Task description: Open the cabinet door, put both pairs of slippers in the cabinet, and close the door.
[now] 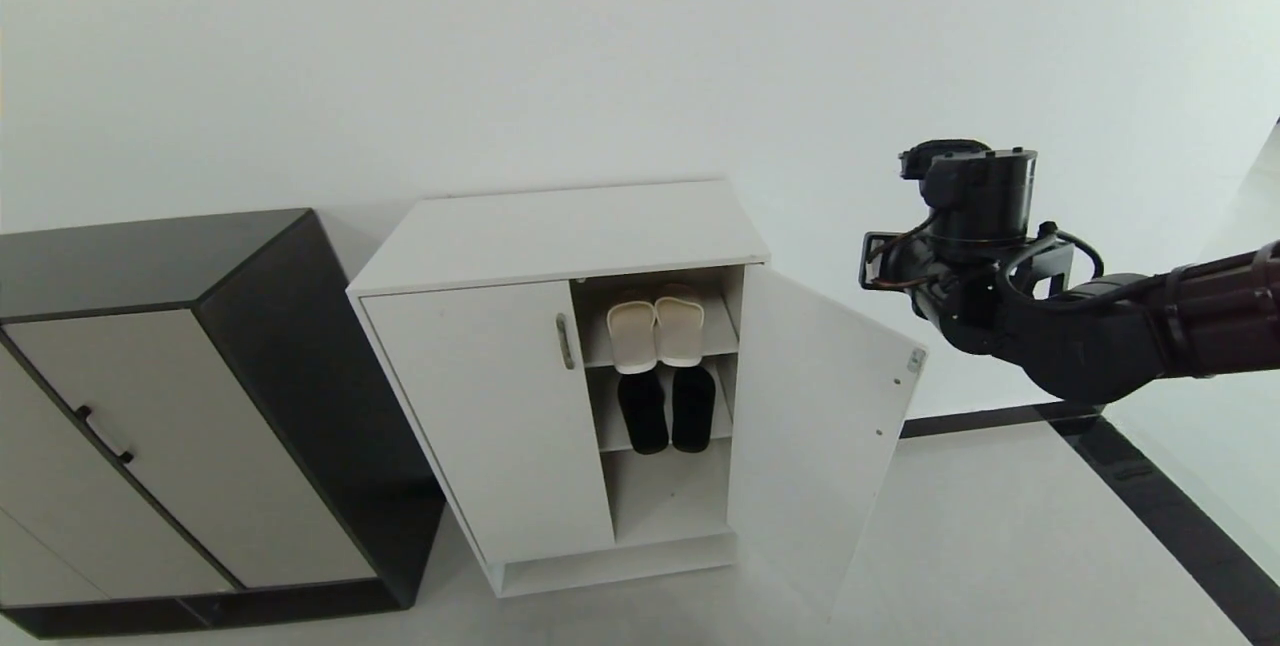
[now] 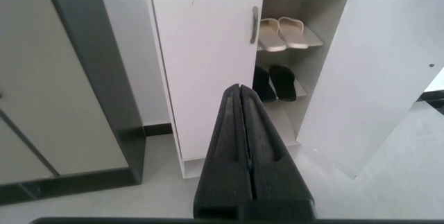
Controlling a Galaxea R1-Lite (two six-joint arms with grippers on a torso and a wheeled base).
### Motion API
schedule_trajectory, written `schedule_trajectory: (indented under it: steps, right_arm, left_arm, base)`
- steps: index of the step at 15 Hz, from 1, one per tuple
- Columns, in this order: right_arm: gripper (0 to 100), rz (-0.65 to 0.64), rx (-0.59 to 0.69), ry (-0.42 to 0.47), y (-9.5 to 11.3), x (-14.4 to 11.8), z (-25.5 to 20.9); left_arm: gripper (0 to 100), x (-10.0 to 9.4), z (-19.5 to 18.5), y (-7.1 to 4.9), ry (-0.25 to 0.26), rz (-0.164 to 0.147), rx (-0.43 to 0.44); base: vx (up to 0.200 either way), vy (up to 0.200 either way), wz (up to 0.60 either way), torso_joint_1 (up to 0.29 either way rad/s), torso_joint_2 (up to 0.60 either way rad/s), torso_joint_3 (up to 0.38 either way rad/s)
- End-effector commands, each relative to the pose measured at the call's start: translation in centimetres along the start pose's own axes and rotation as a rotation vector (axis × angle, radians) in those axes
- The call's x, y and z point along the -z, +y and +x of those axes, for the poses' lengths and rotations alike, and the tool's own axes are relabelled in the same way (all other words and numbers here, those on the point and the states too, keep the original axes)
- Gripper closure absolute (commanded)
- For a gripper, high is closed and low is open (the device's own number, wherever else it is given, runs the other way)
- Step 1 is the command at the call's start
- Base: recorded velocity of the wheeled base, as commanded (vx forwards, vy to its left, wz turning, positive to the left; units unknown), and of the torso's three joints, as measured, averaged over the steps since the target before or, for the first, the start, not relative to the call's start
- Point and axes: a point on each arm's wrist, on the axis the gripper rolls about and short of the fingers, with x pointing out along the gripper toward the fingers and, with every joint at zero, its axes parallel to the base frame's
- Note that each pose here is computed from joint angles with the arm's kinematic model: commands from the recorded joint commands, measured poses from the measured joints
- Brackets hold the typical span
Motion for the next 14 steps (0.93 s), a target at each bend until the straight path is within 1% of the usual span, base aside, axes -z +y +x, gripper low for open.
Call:
schedule_trajectory:
  steps: [1, 3, 5, 8, 10, 14]
  right_arm:
    - [100, 0.000, 0.025, 0.007, -0.1, 0.6, 1.6]
    - [100, -0.002, 0.041, 0.011, -0.2, 1.0, 2.6]
    - [100, -0.014, 0.032, 0.038, -0.2, 2.3, 4.0]
    - [100, -0.024, 0.060, 0.064, -0.3, 4.1, 6.5]
    - [100, -0.015, 0.055, 0.078, -0.3, 5.0, 7.5]
    - [100, -0.014, 0.051, 0.089, -0.3, 5.5, 8.0]
  left_arm:
    - [100, 0.0, 0.0, 0.0, 0.001, -0.001, 0.000]
    - [100, 0.0, 0.0, 0.0, 0.001, -0.001, 0.000]
    - [100, 0.0, 0.0, 0.0, 0.001, -0.001, 0.000]
    - [100, 0.0, 0.0, 0.0, 0.001, -0.001, 0.000]
    - [100, 0.0, 0.0, 0.0, 0.001, -0.001, 0.000]
    - [100, 0.0, 0.0, 0.0, 0.001, -0.002, 0.000]
  base:
    - [0.000, 0.000, 0.00, 0.000, 0.00, 0.000]
    - [0.000, 0.000, 0.00, 0.000, 0.00, 0.000]
    - [0.000, 0.000, 0.00, 0.000, 0.00, 0.000]
    - [0.000, 0.000, 0.00, 0.000, 0.00, 0.000]
    - [0.000, 0.000, 0.00, 0.000, 0.00, 0.000]
    - [0.000, 0.000, 0.00, 0.000, 0.00, 0.000]
